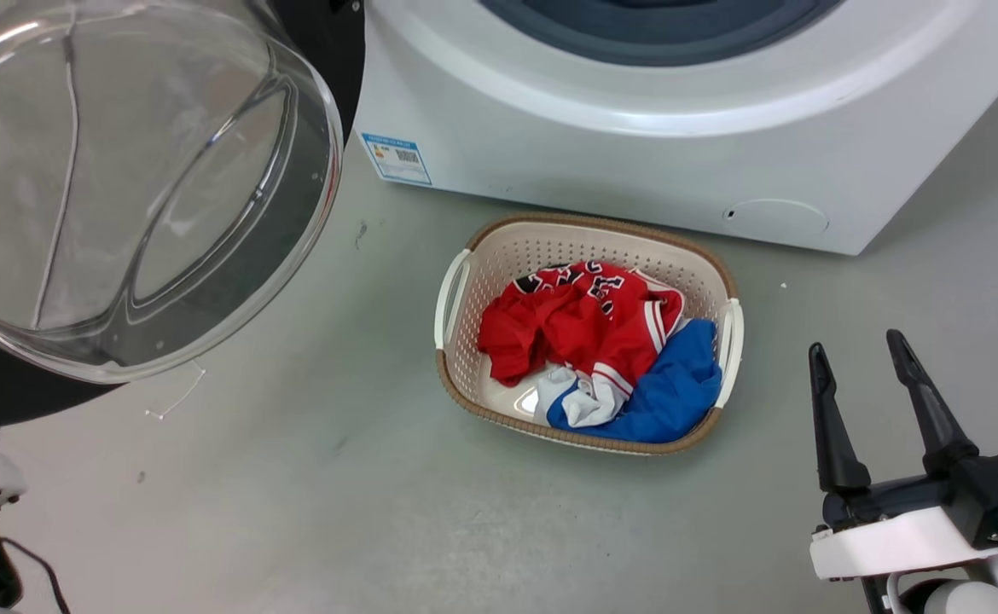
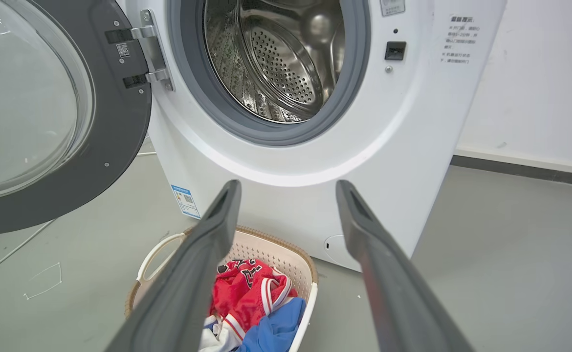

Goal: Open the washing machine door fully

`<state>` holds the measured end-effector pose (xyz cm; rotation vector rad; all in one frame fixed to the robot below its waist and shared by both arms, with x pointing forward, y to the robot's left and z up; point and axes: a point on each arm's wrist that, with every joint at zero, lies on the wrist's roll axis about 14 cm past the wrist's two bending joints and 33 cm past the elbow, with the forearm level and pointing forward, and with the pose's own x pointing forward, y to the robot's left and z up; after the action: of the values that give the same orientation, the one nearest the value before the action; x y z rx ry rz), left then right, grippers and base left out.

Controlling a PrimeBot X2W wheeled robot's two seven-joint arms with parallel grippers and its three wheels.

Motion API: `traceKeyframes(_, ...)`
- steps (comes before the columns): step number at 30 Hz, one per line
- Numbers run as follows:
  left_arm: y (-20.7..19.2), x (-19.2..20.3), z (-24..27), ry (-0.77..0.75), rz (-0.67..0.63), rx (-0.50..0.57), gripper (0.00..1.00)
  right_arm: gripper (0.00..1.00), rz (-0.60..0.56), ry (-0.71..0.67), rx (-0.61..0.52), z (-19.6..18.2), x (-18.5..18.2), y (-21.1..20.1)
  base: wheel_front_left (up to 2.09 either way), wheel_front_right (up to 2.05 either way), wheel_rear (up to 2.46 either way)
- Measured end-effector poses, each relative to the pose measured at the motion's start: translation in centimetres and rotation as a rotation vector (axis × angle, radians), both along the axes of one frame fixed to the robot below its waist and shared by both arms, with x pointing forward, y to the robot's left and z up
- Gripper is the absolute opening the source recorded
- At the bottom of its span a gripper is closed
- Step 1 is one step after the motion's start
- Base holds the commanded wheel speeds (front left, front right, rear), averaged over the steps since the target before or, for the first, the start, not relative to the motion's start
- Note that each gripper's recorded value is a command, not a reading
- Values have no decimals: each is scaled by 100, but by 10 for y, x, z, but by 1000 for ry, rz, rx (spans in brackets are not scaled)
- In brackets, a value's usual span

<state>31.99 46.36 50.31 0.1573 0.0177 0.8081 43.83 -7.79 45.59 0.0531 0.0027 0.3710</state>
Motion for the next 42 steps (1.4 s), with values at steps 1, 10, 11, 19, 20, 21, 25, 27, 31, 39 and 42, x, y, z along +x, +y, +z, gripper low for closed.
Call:
traceKeyframes(1, 0, -2, 1, 0, -2, 2, 0, 100, -2, -4, 2, 2, -1, 0, 0, 0, 0)
traceKeyframes(10, -26, -12, 12, -27, -89, 18, 0, 100, -31, -53, 15, 29, -16, -8, 0, 0, 0)
traceKeyframes(11, -31, -13, 14, -33, -100, 23, 0, 100, -33, -63, 15, 33, -18, -9, 0, 0, 0)
traceKeyframes(19, -69, -20, 38, -101, -211, 69, 0, 100, -63, -111, 44, 58, -41, -21, 0, 0, 0)
traceKeyframes(20, -74, -22, 41, -109, -225, 77, 0, 100, -64, -118, 45, 61, -44, -21, 0, 0, 0)
traceKeyframes(21, -79, -22, 44, -116, -242, 82, 0, 100, -66, -124, 48, 64, -47, -22, 0, 0, 0)
traceKeyframes(25, -105, -24, 51, -144, -319, 95, 0, 100, -79, -156, 54, 76, -55, -27, 0, 0, 0)
traceKeyframes(27, -116, -24, 53, -150, -354, 99, 0, 100, -90, -167, 53, 80, -60, -32, 0, 0, 0)
traceKeyframes(31, -144, -18, 58, -175, -432, 101, 0, 100, -130, -196, 50, 89, -66, -46, 0, 0, 0)
traceKeyframes(39, -213, 5, 55, -193, -634, 60, 0, 100, -195, -207, 42, 92, -77, -68, 0, 0, 0)
traceKeyframes(42, -233, 11, 52, -196, -690, 35, 0, 100, -212, -208, 44, 93, -79, -73, 0, 0, 0)
